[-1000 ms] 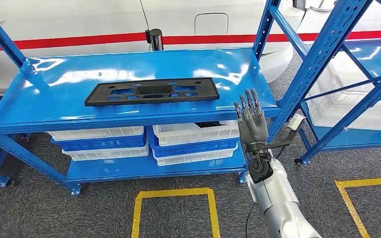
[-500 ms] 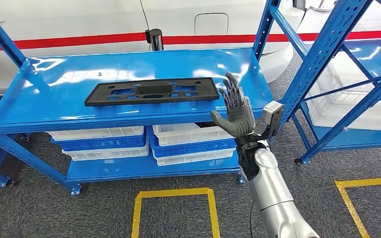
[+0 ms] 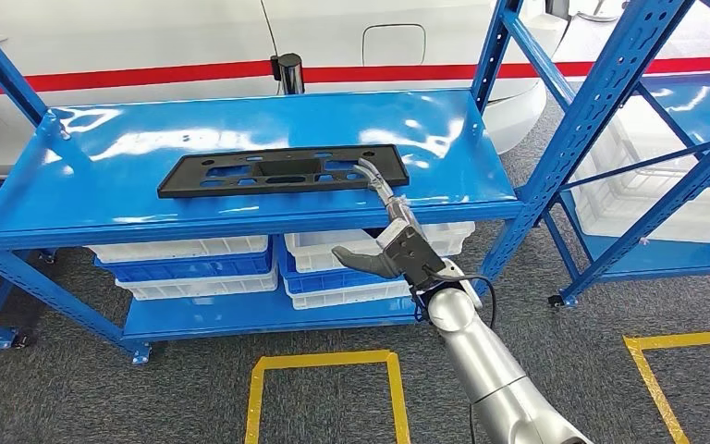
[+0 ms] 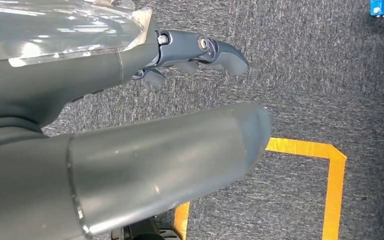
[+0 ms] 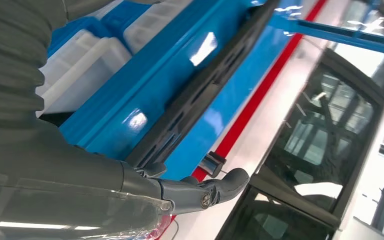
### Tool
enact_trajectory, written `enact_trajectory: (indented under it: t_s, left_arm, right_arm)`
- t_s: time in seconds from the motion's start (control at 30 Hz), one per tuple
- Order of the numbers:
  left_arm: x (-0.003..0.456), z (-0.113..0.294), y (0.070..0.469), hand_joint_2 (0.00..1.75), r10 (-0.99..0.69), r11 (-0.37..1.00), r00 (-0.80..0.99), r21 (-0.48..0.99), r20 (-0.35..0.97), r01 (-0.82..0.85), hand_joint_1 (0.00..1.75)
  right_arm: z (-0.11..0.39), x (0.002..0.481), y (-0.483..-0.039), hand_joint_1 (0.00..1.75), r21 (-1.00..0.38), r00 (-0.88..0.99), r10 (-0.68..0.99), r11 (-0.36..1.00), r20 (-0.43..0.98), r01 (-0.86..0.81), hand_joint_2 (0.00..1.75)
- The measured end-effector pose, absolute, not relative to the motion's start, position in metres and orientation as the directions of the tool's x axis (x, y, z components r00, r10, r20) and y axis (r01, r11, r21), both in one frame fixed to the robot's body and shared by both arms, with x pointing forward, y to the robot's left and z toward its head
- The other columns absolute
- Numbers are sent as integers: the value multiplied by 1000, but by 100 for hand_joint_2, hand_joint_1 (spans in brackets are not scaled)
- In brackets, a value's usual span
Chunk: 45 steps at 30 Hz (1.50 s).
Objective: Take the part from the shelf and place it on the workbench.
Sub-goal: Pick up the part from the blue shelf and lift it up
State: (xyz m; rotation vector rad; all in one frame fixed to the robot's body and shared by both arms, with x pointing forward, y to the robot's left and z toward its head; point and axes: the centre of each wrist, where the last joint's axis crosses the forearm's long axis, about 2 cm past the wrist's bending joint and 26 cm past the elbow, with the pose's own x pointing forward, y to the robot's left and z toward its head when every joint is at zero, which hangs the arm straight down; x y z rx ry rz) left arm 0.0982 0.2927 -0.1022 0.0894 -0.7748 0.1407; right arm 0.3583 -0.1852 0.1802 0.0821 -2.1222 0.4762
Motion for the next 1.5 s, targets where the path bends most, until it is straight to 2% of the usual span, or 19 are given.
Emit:
enact_trajectory:
  t_s: [0.4,0.7,0.93,1.2,1.5]
  left_arm:
    - [101,-102,292,0,80,991,693,17,716,-132,0]
    - [104,-101,292,0,69,994,684,9,726,-110,0]
    - [108,-100,291,0,65,995,674,-1,736,-95,0]
    - [110,-100,290,0,50,998,669,-6,742,-68,0]
    - [110,-100,290,0,50,998,669,-7,742,-67,0]
  right_arm:
    - [169,346,-162,0,-685,-641,488,724,592,-82,175]
    - [159,335,-148,0,-857,-687,653,508,319,84,175]
    - [152,325,-138,0,-907,-707,704,336,63,253,175]
    - [146,314,-130,0,-868,-692,691,195,-209,457,175]
    - [146,313,-128,0,-844,-686,687,203,-238,496,175]
